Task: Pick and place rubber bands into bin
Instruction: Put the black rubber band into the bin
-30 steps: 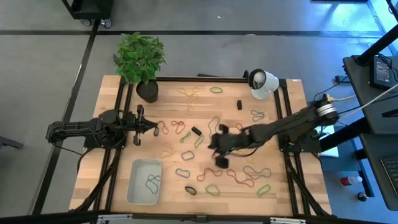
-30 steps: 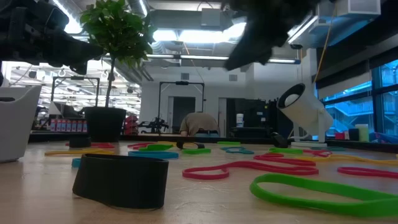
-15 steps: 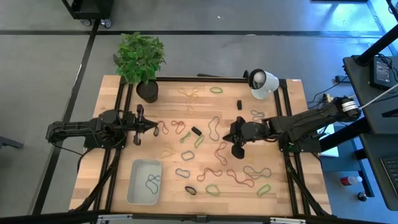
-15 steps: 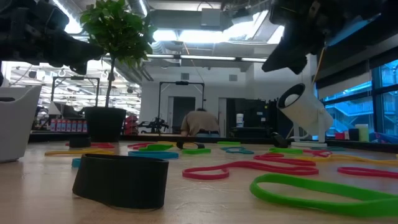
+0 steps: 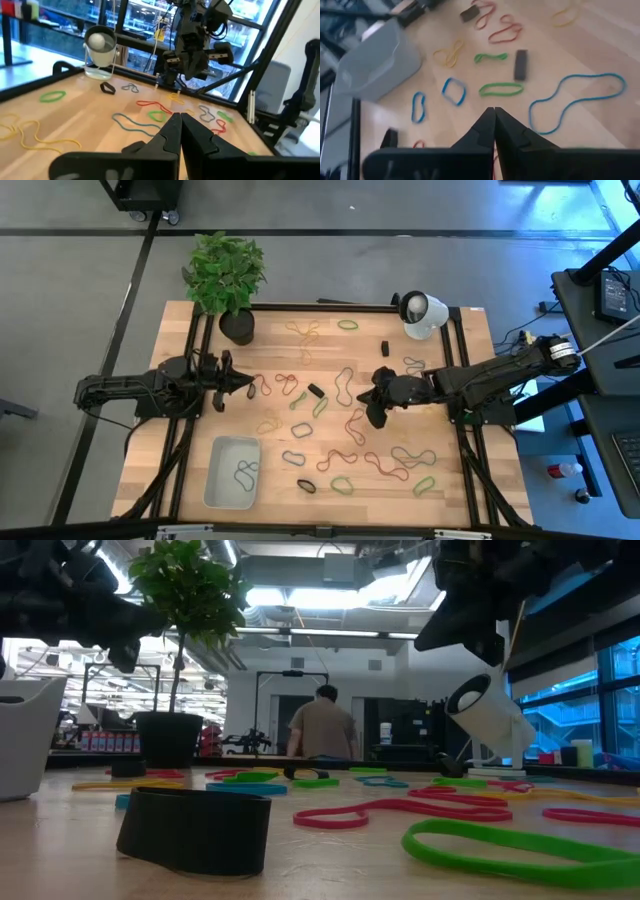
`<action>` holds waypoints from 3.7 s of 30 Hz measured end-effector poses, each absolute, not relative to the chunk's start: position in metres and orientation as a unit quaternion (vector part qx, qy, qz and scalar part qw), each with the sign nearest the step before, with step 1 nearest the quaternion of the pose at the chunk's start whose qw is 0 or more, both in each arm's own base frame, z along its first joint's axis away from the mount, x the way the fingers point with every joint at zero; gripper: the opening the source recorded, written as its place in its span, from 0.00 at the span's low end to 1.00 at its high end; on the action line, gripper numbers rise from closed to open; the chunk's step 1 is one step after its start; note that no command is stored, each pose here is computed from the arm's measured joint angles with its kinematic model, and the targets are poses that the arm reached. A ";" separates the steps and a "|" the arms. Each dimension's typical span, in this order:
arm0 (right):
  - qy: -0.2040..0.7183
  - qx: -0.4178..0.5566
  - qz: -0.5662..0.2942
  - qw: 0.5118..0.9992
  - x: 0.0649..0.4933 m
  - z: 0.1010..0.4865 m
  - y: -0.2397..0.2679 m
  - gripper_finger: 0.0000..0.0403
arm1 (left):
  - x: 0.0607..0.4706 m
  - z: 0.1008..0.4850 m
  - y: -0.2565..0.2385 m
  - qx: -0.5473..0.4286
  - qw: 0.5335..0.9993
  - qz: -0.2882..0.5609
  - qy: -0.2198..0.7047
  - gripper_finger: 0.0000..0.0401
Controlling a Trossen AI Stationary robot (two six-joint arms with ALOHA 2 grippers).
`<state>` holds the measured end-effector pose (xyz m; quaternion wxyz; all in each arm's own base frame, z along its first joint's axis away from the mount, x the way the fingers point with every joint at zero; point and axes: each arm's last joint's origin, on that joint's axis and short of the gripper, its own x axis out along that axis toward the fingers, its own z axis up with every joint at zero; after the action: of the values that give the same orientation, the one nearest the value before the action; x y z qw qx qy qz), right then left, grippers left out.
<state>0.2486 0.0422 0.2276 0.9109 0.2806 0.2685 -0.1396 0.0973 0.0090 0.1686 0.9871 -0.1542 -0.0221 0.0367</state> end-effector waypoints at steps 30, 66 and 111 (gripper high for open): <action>0.290 0.232 -0.045 0.927 0.186 0.208 0.028 0.00 | 0.153 0.237 -0.010 -0.133 0.937 0.165 0.278 0.00; 0.257 0.184 0.045 0.948 0.151 0.210 0.026 0.02 | 0.227 0.135 0.026 -0.402 0.541 0.460 0.578 0.16; 0.262 0.158 0.050 0.951 0.151 0.209 0.026 0.02 | 0.209 0.204 -0.192 -0.516 0.565 0.340 0.547 0.01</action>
<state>0.1509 0.0256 0.2086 0.9507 0.1579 0.2623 0.0500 0.2088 -0.1918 0.2039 0.5648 -0.5158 0.5472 0.3400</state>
